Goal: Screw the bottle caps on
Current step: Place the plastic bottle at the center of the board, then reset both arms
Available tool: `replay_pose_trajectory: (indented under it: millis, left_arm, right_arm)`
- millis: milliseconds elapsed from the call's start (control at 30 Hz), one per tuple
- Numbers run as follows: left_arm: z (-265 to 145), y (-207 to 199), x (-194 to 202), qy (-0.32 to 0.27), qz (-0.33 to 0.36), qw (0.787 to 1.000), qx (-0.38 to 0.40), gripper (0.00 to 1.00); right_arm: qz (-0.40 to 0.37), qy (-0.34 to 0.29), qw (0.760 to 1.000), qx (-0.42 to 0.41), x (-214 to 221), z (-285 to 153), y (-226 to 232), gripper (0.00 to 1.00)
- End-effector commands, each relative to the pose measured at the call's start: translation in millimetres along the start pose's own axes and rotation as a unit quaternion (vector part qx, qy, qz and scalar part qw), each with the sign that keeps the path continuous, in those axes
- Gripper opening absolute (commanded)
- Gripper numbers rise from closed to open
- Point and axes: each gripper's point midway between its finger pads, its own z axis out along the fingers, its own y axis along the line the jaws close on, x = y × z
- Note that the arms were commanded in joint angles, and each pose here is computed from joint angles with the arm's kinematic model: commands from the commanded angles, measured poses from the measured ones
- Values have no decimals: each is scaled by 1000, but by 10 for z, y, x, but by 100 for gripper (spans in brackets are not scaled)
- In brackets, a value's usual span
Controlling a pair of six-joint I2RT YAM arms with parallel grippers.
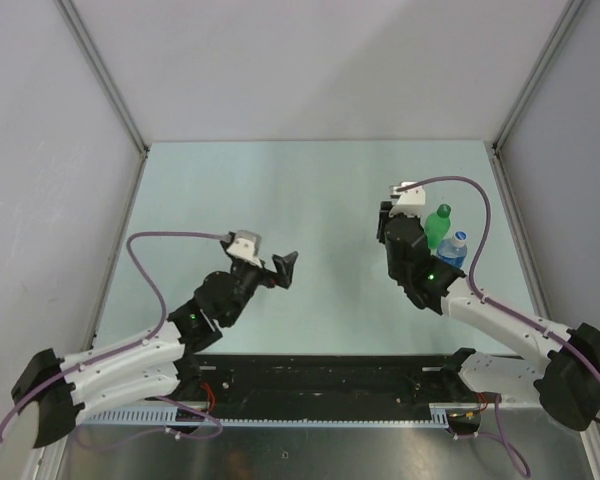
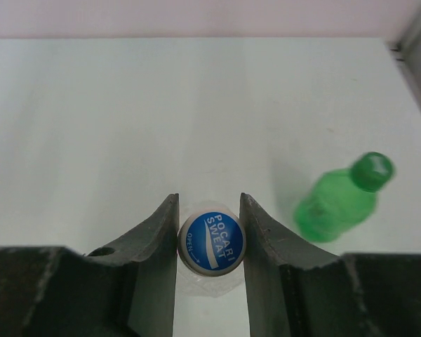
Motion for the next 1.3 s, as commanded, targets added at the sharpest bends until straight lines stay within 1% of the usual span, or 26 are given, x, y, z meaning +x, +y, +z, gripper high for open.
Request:
replay_pose_trajectory:
  millis: [0,167,267,367,533,700,733,767,800,833,900,1000,1267]
  left_arm:
    - [-73,328,-84,-1,-116,991,-65,99]
    - [-197,651,-108,24,-149,977,-148,100]
    - [-250,696,-113,35,-161,973,-162,100]
    - [-281,657,-138,37,-174,972,-152,100]
    - [-330,684,-175,32,-175,972,-155,99]
    - [-353,685,-209,35,-171,972,-154,99]
    - [-349,682,-206,40,-167,973,-154,99]
    - [-346,676,-211,43,-165,973,-154,99]
    - [-345,675,-203,48,-163,973,-155,99]
    - [-344,674,-194,52,-162,973,-156,99]
    - [-343,670,-172,59,-160,973,-156,99]
    - [-346,661,-144,64,-158,973,-154,99]
    - [-367,661,-100,74,-146,975,-150,99]
  right_arm:
    - [-15,2,995,96,11,20,-471,9]
    - [-8,19,992,124,152,-19,-709,9]
    - [-2,30,991,129,244,-36,-789,11]
    - [0,35,991,126,298,-55,-827,18]
    - [7,39,992,122,312,-99,-864,39]
    - [31,23,993,108,188,-145,-844,66]
    - [37,16,994,103,143,-159,-838,79]
    - [48,5,994,95,67,-172,-819,89]
    - [58,-5,995,84,3,-188,-793,94]
    - [69,-12,995,71,-56,-209,-762,97]
    - [81,-20,996,28,-143,-264,-649,99]
    - [67,-20,996,-49,-210,-393,-466,99]
    - [111,-30,985,-129,-361,-759,-368,99]
